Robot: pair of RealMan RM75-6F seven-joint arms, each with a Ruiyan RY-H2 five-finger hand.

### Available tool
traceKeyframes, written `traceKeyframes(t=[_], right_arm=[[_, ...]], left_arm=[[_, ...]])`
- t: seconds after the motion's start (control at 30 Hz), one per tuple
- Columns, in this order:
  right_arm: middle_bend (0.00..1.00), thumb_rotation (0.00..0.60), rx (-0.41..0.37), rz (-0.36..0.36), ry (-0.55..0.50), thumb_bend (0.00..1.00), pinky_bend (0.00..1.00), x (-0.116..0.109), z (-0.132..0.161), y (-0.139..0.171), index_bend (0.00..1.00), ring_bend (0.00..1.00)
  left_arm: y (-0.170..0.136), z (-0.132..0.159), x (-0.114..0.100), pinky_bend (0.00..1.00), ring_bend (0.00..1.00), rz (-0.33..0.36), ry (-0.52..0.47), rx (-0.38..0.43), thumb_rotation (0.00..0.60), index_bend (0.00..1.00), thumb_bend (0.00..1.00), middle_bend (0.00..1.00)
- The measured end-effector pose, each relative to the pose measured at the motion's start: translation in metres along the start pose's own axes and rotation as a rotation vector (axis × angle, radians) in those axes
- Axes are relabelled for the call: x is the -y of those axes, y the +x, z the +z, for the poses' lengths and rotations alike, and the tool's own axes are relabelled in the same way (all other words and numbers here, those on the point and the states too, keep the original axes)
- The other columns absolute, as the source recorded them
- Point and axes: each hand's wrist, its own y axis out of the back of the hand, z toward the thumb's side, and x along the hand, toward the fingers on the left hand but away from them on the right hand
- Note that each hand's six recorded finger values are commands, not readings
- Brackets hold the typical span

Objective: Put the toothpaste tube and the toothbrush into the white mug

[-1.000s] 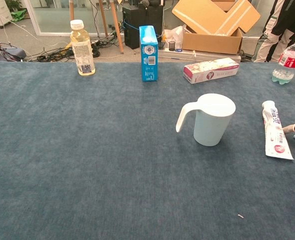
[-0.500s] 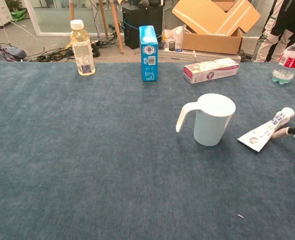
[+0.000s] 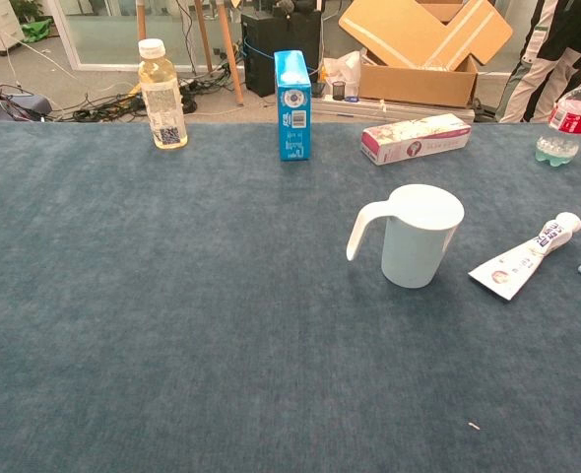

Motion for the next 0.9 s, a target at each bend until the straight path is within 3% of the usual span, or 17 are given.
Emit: traceKeyframes(t=[0.33,0.5,0.9], right_arm=[[0.98,0.6,0.065,-0.055,0.306,0.19,1.0,-0.01,-0.011,-0.043,0.29,1.0],[0.98,0.6,0.055,-0.033,0.339,0.13,1.0,-0.007,-0.002,-0.063,0.3,1.0],[0.98,0.6,0.002,0.013,0.367,0.13,1.0,0.002,0.02,-0.098,0.34,1.0]], left_arm=[[0.0,-0.001,-0.001,0.39,0.33,0.001,-0.007,-0.002,0.6,0.47,0.0,0.31],[-0.001,-0.002,-0.002,0.39,0.33,0.003,-0.009,-0.004,0.6,0.47,0.0,0.31],[-0.001,-0.004,-0.003,0.39,0.33,0.003,-0.012,-0.011,0.6,0.47,0.0,0.31]])
